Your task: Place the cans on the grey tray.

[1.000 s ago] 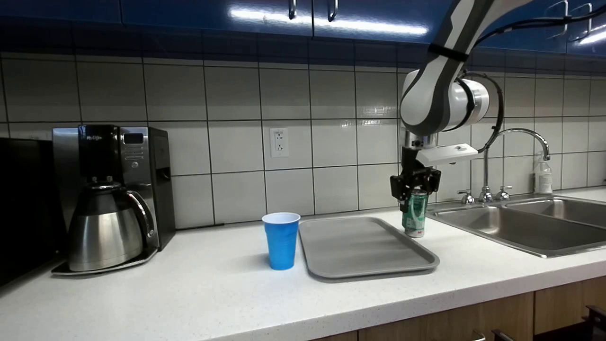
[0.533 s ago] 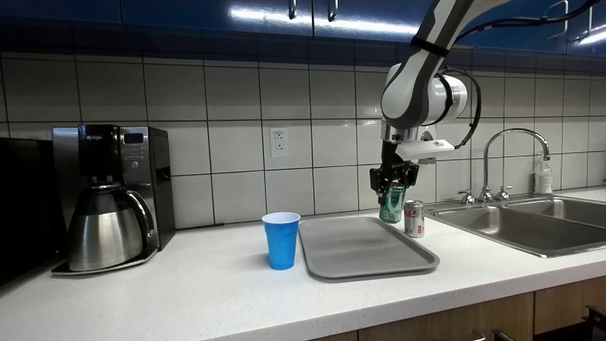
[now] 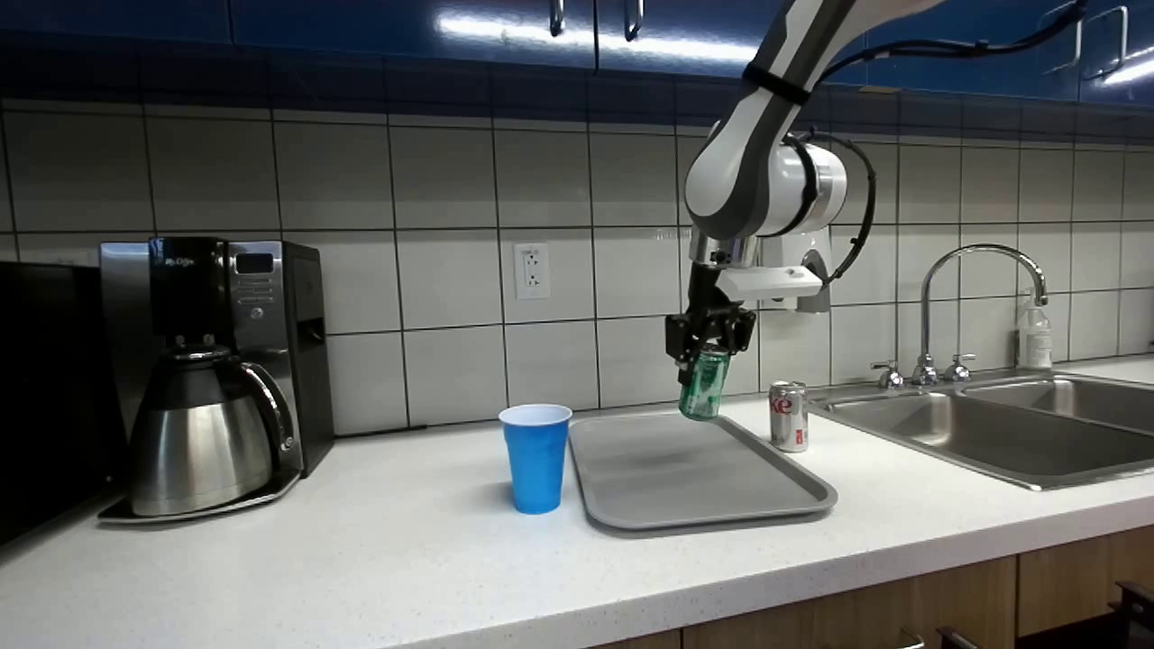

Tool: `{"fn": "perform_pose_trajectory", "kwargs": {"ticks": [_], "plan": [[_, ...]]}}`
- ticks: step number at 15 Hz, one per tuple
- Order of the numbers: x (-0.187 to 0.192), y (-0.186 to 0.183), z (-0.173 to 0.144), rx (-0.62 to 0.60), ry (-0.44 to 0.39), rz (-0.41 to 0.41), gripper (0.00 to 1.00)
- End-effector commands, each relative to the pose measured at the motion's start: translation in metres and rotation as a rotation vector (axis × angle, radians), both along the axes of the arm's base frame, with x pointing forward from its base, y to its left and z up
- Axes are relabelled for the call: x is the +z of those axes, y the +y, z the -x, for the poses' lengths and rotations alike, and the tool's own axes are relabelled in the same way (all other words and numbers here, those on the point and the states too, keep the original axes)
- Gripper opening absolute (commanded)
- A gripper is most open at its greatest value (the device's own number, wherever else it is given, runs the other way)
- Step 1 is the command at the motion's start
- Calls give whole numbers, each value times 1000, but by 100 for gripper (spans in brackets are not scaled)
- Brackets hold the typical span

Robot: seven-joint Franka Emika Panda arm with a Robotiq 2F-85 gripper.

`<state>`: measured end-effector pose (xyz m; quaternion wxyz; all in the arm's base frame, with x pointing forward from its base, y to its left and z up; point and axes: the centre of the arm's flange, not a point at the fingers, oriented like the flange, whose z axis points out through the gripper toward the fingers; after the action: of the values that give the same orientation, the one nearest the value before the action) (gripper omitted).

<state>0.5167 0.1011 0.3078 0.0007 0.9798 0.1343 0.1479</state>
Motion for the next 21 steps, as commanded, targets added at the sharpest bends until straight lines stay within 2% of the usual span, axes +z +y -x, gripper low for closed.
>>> {"fn": "perform_pose_trajectory", "kwargs": {"ticks": [1,10,21], "plan": [[4,17,-17,63,-9,-19,39],[-10,58,-20,190,17,2,39],[-26,74,-9,273,31,29,39]]}}
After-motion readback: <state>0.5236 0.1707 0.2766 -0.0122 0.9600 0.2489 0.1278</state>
